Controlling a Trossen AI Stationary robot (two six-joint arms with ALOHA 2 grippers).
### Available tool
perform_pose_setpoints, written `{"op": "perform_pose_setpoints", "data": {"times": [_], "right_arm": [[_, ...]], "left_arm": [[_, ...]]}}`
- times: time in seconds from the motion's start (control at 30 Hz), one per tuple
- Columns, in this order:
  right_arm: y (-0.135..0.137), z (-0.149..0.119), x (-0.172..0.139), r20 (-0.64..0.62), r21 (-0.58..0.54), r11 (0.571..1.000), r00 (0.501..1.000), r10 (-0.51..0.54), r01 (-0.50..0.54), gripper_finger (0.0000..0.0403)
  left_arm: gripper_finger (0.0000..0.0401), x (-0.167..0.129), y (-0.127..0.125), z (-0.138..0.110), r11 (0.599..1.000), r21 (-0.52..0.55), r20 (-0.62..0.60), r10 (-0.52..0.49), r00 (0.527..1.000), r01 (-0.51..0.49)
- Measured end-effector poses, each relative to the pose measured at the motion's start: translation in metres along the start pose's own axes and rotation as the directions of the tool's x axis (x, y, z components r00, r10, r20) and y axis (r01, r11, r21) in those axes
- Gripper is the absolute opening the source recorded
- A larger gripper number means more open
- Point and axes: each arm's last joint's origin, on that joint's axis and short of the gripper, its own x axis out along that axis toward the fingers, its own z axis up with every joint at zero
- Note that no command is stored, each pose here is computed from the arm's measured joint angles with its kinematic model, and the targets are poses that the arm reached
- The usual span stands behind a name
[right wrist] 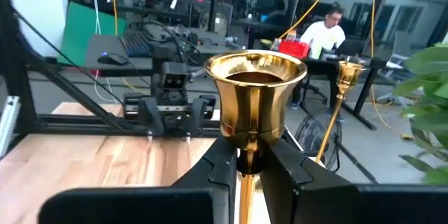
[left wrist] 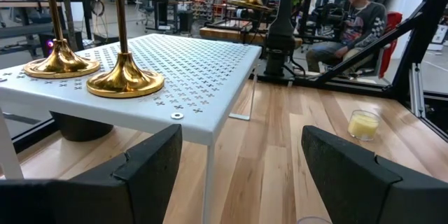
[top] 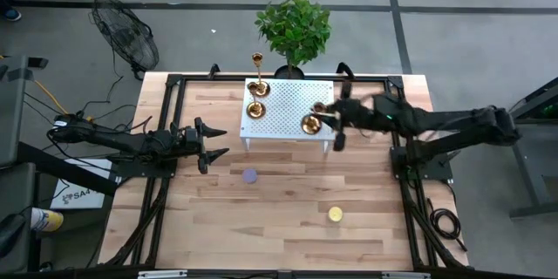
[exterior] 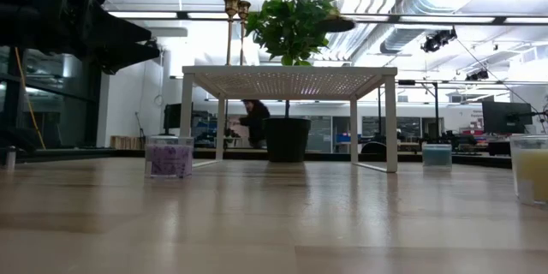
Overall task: Pick & Place candle stick holders
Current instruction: Put the gold candle holder on the shelf
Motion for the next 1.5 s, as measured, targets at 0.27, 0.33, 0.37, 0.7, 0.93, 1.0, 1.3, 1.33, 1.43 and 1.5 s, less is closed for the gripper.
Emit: {"op": "perform_pose_setpoints", "data": {"times": [0.27, 0.33, 0.37, 0.7, 0.93, 1.0, 1.3, 1.33, 1.43, 1.5], "right_arm": [[-0.036, 0.005, 0.064, -0.085, 0.047, 0.999, 0.996, 0.012, -0.008, 0.0042], [-0.043, 0.002, 0.079, -0.099, 0.057, 0.998, 0.995, 0.008, -0.003, 0.004], [-0.046, 0.001, 0.086, -0.107, 0.059, 0.998, 0.994, 0.007, -0.001, 0.0038], [-0.079, -0.022, 0.129, -0.17, 0.083, 0.996, 0.985, -0.026, 0.041, 0.0043], [-0.093, -0.035, 0.138, -0.17, 0.094, 0.993, 0.984, -0.053, 0.07, 0.0038], [-0.096, -0.037, 0.139, -0.173, 0.095, 0.992, 0.983, -0.06, 0.078, 0.0045], [-0.099, -0.04, 0.14, -0.164, 0.101, 0.994, 0.986, -0.028, 0.045, 0.0036], [-0.099, -0.04, 0.14, -0.162, 0.102, 0.994, 0.986, -0.024, 0.04, 0.0036], [-0.099, -0.039, 0.14, -0.149, 0.112, 0.993, 0.989, -0.013, 0.03, 0.0043], [-0.098, -0.039, 0.141, -0.15, 0.116, 0.993, 0.989, -0.013, 0.03, 0.005]], "left_arm": [[0.0291, 0.0, 0.0, 0.0, 1.0, 0.001, -0.001, 0.0, 1.0, 0.0], [0.0291, 0.0, 0.0, 0.0, 1.0, 0.001, -0.002, 0.0, 1.0, 0.0], [0.0291, 0.0, 0.0, 0.0, 1.0, 0.001, -0.001, 0.0, 1.0, 0.0], [0.0291, 0.0, 0.0, 0.0, 1.0, 0.001, -0.002, 0.0, 1.0, 0.0], [0.0291, 0.0, 0.0, 0.0, 1.0, 0.002, -0.003, 0.0, 1.0, 0.0], [0.0291, 0.0, 0.0, -0.001, 1.0, 0.003, -0.006, 0.001, 1.0, -0.001], [0.0292, 0.0, 0.001, -0.005, 1.0, 0.02, -0.05, 0.005, 0.999, -0.004], [0.0291, 0.0, 0.001, -0.005, 1.0, 0.021, -0.052, 0.006, 0.999, -0.005], [0.0291, 0.0, 0.001, -0.007, 1.0, 0.026, -0.065, 0.007, 0.998, -0.005], [0.0291, 0.0, 0.001, -0.008, 1.0, 0.03, -0.074, 0.008, 0.997, -0.005]]}}
